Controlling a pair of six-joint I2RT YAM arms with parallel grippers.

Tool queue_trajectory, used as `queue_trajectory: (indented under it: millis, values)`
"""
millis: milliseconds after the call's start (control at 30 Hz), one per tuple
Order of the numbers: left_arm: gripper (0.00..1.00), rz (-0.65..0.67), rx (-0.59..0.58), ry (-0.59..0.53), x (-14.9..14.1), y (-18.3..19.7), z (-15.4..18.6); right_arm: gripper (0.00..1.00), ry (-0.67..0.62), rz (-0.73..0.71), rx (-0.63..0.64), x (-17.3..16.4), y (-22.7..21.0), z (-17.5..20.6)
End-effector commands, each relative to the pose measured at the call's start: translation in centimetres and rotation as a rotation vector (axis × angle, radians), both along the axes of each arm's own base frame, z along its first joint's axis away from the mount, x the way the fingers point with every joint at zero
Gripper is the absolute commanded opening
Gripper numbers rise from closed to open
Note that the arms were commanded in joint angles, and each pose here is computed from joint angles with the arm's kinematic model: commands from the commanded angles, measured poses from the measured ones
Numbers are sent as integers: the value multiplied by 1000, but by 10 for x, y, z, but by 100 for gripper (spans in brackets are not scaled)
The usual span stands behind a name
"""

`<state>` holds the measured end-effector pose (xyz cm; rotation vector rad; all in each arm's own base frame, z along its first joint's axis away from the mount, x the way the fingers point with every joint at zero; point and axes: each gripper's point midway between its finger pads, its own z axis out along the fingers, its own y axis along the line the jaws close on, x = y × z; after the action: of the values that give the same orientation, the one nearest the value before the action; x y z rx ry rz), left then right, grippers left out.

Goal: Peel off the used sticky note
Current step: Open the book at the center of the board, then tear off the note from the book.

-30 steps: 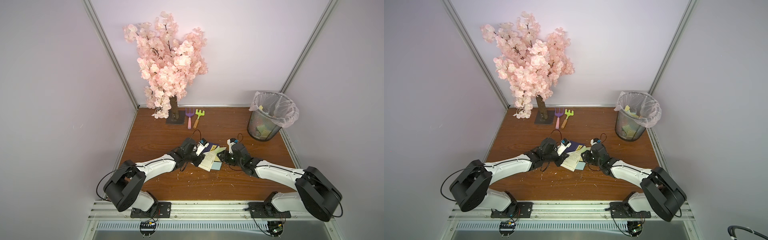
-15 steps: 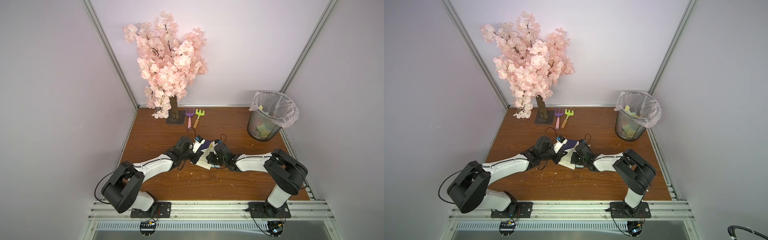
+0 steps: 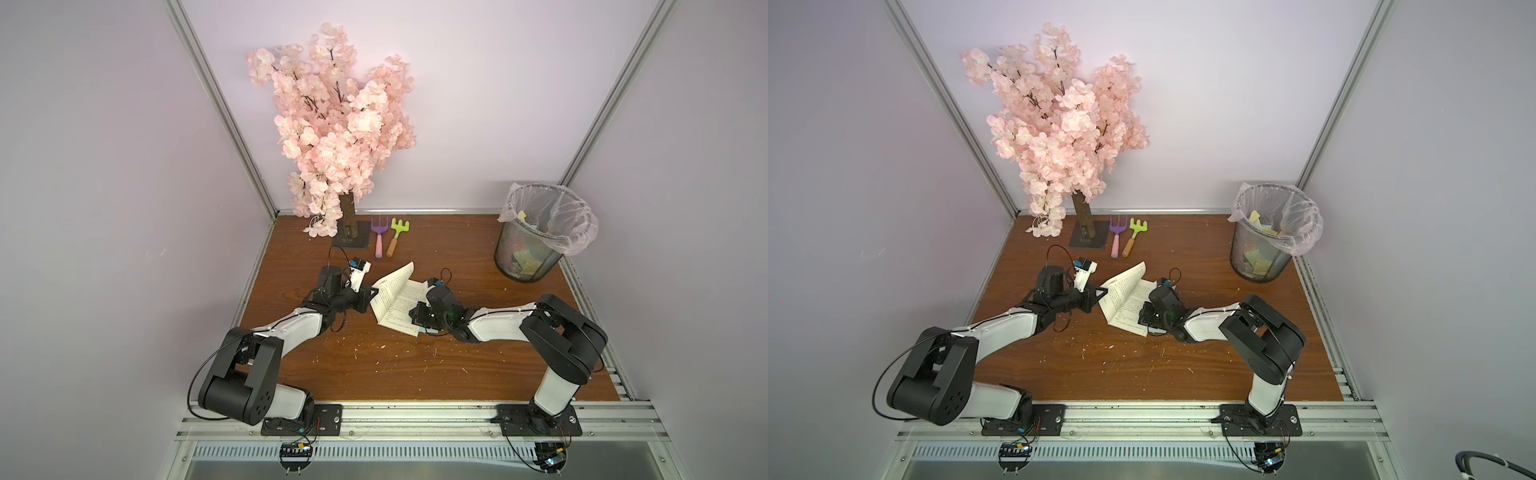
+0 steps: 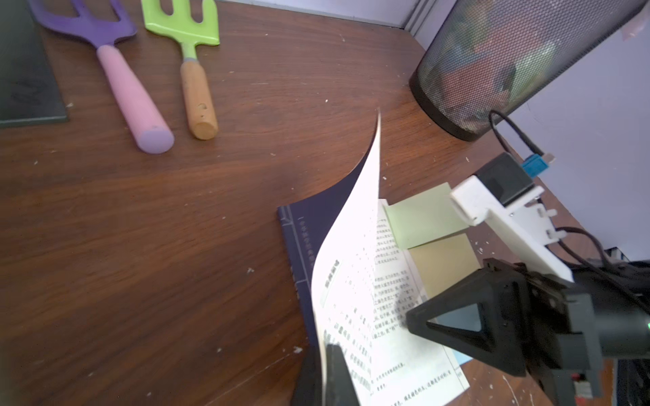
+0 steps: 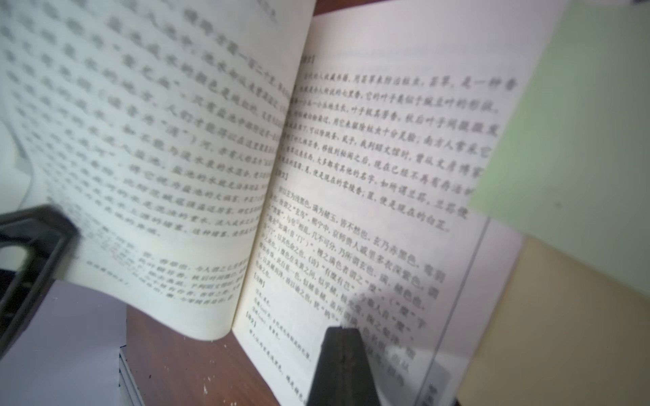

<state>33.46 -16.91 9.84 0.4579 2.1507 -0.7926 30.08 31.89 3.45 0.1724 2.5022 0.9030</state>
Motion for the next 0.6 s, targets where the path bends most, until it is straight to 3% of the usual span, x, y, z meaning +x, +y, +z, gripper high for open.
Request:
queue_trajectory:
  millis: [0, 267, 367, 567]
  values:
    - [4, 7, -69, 51, -1, 7, -6, 5, 39, 24, -85, -4, -5, -13]
    - [4, 21, -85, 93, 1, 8, -17, 23, -44, 75, -31, 12, 5, 50]
    - [4, 28, -83, 88, 1, 9, -16, 32, -54, 49, 24, 18, -14, 71]
    - [4, 26, -85, 93, 1, 9, -18, 39, -71, -56, 36, 22, -82, 85]
